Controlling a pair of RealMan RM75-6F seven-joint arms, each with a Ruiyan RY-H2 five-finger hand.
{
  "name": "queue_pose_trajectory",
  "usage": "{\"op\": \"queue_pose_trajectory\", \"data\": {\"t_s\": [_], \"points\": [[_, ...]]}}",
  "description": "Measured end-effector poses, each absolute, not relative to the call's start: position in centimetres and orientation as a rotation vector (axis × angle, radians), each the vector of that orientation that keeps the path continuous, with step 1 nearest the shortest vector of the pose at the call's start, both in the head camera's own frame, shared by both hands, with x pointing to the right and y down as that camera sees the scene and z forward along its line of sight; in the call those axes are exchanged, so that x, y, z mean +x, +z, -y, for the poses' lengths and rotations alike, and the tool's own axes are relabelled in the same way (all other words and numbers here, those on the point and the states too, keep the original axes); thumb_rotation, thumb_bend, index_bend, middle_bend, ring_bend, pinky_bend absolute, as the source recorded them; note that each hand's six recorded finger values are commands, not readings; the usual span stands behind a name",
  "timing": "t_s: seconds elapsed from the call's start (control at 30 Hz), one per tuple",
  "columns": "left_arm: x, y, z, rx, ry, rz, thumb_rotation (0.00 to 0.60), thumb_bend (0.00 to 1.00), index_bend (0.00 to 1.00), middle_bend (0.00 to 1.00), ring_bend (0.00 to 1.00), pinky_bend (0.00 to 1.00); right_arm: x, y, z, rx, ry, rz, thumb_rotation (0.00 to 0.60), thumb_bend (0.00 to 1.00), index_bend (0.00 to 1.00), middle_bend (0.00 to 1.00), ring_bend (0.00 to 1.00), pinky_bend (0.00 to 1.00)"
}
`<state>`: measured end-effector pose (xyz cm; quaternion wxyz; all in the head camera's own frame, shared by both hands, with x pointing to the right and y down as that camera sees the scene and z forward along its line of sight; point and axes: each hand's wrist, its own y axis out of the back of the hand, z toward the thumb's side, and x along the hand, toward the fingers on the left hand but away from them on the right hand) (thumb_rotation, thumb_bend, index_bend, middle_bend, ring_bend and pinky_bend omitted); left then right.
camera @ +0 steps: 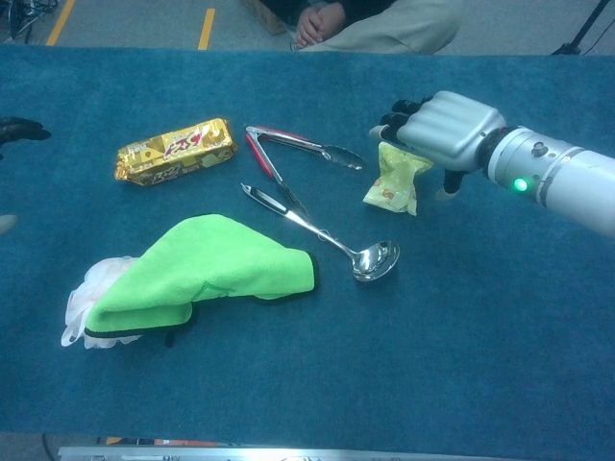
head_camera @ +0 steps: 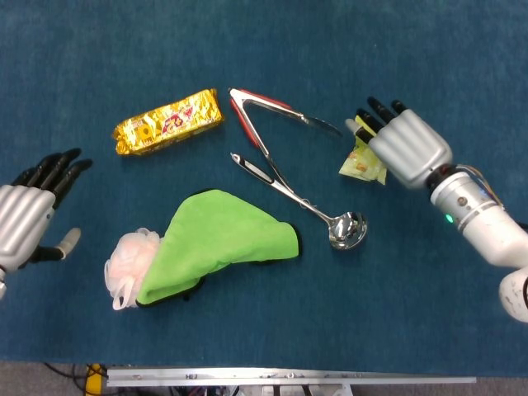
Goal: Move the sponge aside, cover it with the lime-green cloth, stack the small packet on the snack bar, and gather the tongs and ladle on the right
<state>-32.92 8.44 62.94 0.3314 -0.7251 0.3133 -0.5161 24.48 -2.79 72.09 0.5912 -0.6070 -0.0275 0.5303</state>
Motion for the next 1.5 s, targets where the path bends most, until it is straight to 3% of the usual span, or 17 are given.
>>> {"op": "queue_pose_trajectory", "data": {"t_s": [0.57,0.67,0.83,1.03,1.3,1.5], "points": [[-33.1,62.9,-8.5,-1.896,-1.346,-0.83,0.6,0.37,0.0,0.0,0.0,0.16,24.6,75.6,2.6,-1.363,1.268,-0.002,0.6,0.0,0.01,0.18,0.08,0.25],[-33.1,62.9,-8.5,-1.897,-1.346,-0.83,0.6,0.37,0.0,0.0,0.0,0.16,24.5,76.0,2.6,-1.351,1.268,0.002,0.6,0.0,0.08,0.22,0.12,0.28],[-33.1,62.9,-8.5,-1.899,-1.344,-0.829,0.6,0.37,0.0,0.0,0.0,0.16,24.3,76.4,2.8,-1.327,1.258,0.034,0.6,0.0,0.34,0.32,0.22,0.37],[-33.0,63.0,-8.5,-1.905,-1.346,-0.826,0.6,0.37,0.0,0.0,0.0,0.16,24.3,76.7,2.7,-1.317,1.244,0.062,0.6,0.0,0.51,0.42,0.34,0.47],[-33.0,63.1,-8.5,-1.909,-1.342,-0.827,0.6,0.37,0.0,0.0,0.0,0.16,24.1,76.6,2.5,-1.341,1.219,0.091,0.6,0.0,0.61,0.52,0.51,0.68],[-33.0,62.9,-8.5,-1.906,-1.339,-0.831,0.6,0.37,0.0,0.0,0.0,0.16,22.9,75.2,2.5,-1.437,1.185,0.184,0.6,0.0,0.62,0.53,0.52,0.71]]}}
